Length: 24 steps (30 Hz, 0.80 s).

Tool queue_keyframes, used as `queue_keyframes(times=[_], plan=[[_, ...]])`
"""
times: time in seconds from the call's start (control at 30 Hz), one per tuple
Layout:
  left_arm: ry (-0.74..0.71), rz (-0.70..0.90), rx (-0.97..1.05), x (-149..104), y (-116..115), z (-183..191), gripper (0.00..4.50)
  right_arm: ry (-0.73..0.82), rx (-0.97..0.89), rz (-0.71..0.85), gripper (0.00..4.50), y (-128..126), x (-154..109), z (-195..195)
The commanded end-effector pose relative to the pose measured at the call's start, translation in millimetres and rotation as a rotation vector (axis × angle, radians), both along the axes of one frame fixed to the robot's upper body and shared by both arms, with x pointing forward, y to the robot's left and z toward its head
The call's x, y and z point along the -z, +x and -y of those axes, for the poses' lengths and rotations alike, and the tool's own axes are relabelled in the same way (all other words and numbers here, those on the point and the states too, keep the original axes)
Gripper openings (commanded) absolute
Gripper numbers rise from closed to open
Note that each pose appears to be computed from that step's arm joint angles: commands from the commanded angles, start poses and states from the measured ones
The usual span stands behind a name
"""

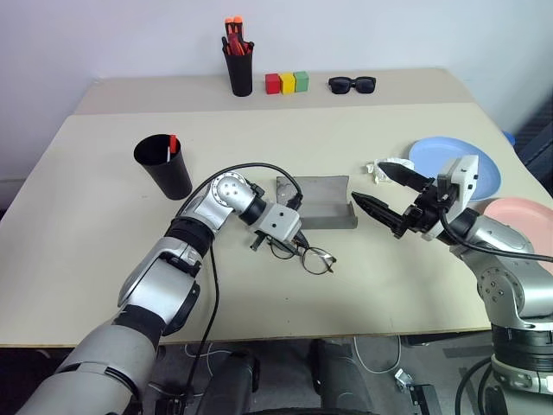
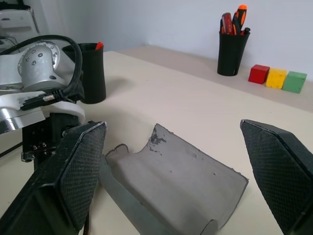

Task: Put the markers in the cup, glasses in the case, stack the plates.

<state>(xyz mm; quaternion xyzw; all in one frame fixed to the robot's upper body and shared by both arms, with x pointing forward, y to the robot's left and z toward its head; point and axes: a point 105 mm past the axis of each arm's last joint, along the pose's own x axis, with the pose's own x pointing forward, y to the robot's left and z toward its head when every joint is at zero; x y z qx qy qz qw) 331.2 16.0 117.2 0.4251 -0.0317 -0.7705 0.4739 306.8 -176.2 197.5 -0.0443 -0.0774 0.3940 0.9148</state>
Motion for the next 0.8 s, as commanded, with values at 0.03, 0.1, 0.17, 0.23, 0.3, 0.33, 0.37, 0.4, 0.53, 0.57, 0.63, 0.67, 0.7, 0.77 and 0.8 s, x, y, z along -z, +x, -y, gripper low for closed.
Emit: queue_keyframes(times=[0.03,0.1,0.17,0.23,0.3,0.33,0.37,0.4,0.53,0.57,0.63,0.67,0.7,0.77,0.8], plan=[[-0.025,-0.017,0.016,-11,-2,6,0.01,-0.008,-0.014,0.063,4.50,-1,-13,-3],[-0.026,-0.037,0.012,-14,-2,6,0.01,-0.008,-0.014,0.065,4.50,0,-13,-3],[-0.040,-0.079,0.008,-19,-4,7,0.01,-0.012,-0.013,0.069,4.50,1,-13,-3],[-0.046,-0.096,0.010,-23,-6,7,0.01,-0.013,-0.014,0.071,4.50,2,-13,-3],[-0.047,-0.101,0.003,-26,-6,7,0.01,-0.012,-0.012,0.074,4.50,3,-14,-3],[-0.065,-0.108,-0.002,-31,-5,7,0.01,-0.011,-0.013,0.074,4.50,4,-14,-3],[-0.086,-0.116,-0.008,-36,-5,8,0.01,-0.012,-0.013,0.074,4.50,4,-13,-4],[-0.102,-0.121,-0.014,-41,-4,9,0.01,-0.012,-0.013,0.075,4.50,4,-13,-4],[-0.161,-0.109,-0.077,-63,7,7,0.01,-0.010,-0.014,0.081,4.50,6,-14,-4],[-0.173,-0.111,-0.091,-67,9,7,0.01,-0.009,-0.013,0.083,4.50,6,-15,-4],[-0.215,-0.068,-0.129,-80,17,7,0.01,0.003,0.026,0.109,4.50,11,-20,2],[-0.237,-0.048,-0.153,-85,22,7,0.01,0.017,0.069,0.138,4.50,16,-25,8],[-0.257,-0.023,-0.182,-89,28,7,0.01,0.043,0.114,0.161,4.50,21,-31,16],[-0.278,0.044,-0.275,-92,43,5,0.01,0.068,0.139,0.177,4.50,24,-36,24],[-0.281,0.080,-0.328,-92,52,3,0.01,0.068,0.138,0.178,4.50,24,-37,25]])
